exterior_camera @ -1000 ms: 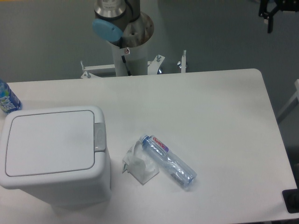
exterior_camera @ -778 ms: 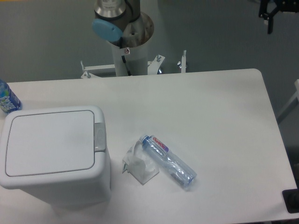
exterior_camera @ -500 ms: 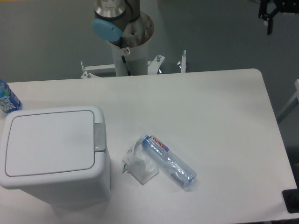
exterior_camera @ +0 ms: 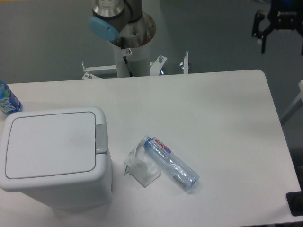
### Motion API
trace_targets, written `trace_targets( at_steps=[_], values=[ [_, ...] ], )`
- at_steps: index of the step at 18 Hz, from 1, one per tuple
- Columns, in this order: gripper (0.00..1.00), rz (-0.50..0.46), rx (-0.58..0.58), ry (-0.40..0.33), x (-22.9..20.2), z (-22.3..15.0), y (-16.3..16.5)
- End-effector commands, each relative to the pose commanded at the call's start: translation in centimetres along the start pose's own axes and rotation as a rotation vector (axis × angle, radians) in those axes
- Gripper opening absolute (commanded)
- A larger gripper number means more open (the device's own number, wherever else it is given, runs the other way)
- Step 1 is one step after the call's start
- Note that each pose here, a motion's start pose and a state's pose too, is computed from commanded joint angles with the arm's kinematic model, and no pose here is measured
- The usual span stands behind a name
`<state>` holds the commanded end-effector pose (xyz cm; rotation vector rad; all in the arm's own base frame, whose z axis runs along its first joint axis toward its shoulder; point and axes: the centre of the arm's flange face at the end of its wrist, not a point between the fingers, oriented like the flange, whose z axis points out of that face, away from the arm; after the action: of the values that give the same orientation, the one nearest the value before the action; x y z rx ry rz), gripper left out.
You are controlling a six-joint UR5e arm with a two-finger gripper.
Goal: Open the trash can
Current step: 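Move the open gripper down toward the white trash can's lid hinge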
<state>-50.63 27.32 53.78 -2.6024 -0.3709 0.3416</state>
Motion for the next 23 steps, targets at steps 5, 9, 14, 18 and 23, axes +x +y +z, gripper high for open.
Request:
trace_targets(
  at_steps=[5, 9, 14, 18, 23],
  values=[
    [1.0, -0.152, 0.009, 0.056, 4.3, 1.6, -3.6],
    [1.0, -0.263, 0.008, 0.114, 8.6, 3.0, -7.0],
    [1.0, -0.322, -0.01, 0.198, 14.8, 6.0, -10.7],
    [1.0, -0.409, -0.003, 0.242, 18.2, 8.5, -13.1],
    [1.0, -0.499, 0.043, 0.34, 19.7, 9.5, -14.4]
  ],
)
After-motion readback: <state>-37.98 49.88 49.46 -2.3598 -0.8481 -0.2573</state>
